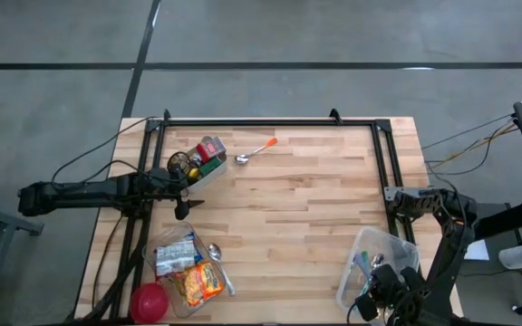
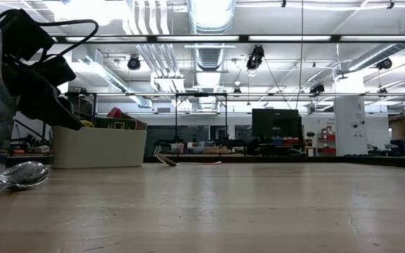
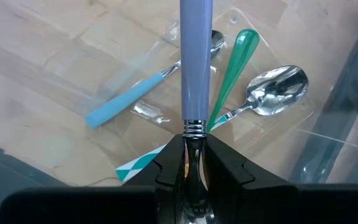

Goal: Pick & Place Food Item
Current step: Put the purple spoon into the white bin

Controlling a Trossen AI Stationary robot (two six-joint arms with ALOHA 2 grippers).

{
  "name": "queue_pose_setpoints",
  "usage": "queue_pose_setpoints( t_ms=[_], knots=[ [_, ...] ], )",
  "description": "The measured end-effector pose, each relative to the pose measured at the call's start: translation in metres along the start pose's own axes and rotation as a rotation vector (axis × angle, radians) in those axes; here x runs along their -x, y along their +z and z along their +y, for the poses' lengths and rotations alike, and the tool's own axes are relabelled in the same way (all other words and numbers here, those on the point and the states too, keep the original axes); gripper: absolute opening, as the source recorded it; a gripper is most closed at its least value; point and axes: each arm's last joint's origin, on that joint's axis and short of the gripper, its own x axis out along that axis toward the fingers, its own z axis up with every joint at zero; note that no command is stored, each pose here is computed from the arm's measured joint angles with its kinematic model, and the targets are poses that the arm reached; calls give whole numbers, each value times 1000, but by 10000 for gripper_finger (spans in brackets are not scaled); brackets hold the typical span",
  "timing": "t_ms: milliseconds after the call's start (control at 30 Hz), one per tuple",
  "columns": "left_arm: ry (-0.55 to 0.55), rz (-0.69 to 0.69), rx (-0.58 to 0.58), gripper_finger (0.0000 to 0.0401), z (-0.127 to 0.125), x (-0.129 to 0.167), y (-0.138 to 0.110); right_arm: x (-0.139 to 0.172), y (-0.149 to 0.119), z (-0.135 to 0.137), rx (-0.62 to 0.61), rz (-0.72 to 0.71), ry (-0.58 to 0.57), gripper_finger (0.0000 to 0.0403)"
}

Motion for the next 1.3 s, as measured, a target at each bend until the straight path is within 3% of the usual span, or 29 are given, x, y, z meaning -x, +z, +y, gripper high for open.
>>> queue_pose_setpoints(
  t_ms=[367,733,1033,1300],
  knots=[
    [0,0,0,383,0,0,0,1,1,0,-2,2,7,47],
    [0,0,0,383,0,0,0,1,2,0,106,-17,23,48],
    [0,0,1,383,0,0,0,0,2,0,94,-20,19,48],
    [0,0,1,383,0,0,0,-1,2,0,92,-23,17,94]
  ],
)
